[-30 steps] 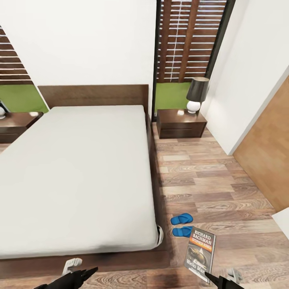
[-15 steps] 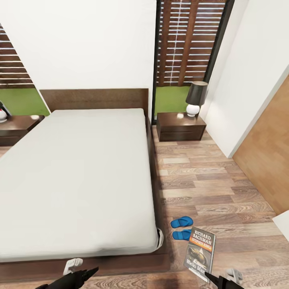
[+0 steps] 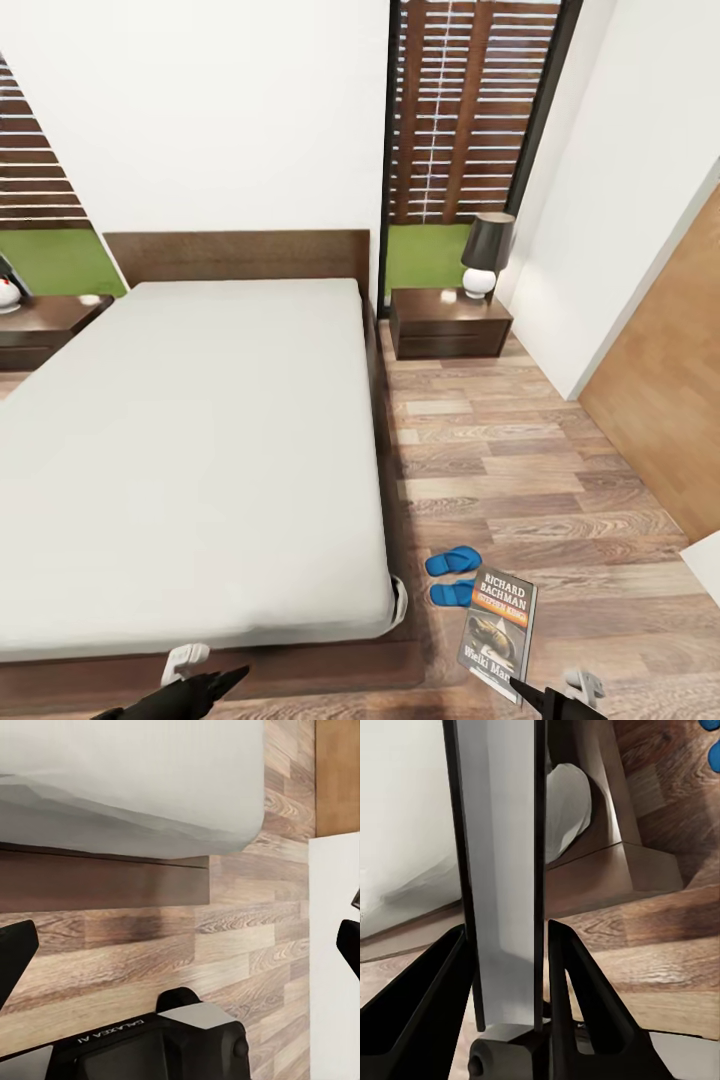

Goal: In the bedroom, move the book from the bed onto either nightstand, and place the two sandals side by side next to the bed.

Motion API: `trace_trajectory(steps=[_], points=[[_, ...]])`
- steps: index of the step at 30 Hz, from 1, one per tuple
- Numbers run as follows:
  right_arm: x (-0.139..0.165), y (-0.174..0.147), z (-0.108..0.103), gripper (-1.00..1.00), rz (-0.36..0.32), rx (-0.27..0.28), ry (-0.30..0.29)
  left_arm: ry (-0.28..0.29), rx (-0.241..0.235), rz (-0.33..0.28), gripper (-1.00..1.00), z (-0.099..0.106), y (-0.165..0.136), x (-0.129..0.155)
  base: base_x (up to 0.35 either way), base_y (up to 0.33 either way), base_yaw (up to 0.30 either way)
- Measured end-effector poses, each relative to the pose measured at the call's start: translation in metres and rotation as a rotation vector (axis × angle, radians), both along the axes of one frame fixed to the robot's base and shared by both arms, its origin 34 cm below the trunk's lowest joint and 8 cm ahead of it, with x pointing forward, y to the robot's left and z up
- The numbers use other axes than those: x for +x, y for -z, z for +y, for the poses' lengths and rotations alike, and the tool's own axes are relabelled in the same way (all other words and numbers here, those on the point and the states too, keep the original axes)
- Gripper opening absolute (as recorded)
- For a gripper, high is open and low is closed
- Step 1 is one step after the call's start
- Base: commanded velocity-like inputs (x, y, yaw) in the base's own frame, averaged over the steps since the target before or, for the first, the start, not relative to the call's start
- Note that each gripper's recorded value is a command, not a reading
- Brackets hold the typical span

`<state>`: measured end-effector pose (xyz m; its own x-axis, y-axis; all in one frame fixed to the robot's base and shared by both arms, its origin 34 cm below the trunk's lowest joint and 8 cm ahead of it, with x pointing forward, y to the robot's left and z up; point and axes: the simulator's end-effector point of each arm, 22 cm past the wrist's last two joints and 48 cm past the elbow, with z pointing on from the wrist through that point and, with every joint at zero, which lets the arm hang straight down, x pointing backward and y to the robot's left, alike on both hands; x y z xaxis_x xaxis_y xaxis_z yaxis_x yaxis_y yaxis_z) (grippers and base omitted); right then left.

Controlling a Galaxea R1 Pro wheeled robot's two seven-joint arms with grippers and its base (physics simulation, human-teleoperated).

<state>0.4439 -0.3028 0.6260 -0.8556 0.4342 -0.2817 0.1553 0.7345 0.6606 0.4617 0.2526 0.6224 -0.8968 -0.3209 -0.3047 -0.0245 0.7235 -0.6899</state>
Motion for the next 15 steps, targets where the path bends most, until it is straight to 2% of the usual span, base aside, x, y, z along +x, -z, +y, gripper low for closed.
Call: trace_trajectory(steps=[7, 15], points=[[0.004, -0.004, 0.0, -1.0, -0.012, 0.0, 0.0, 0.003, -0.016, -0.011, 1.0, -0.013, -0.004, 0.003, 0.0, 0.0, 0.0], [0.008, -0.008, 0.0, -1.0, -0.025, 0.001, 0.0, 0.005, -0.019, -0.018, 1.0, -0.015, -0.007, 0.003, 0.0, 0.0, 0.0]])
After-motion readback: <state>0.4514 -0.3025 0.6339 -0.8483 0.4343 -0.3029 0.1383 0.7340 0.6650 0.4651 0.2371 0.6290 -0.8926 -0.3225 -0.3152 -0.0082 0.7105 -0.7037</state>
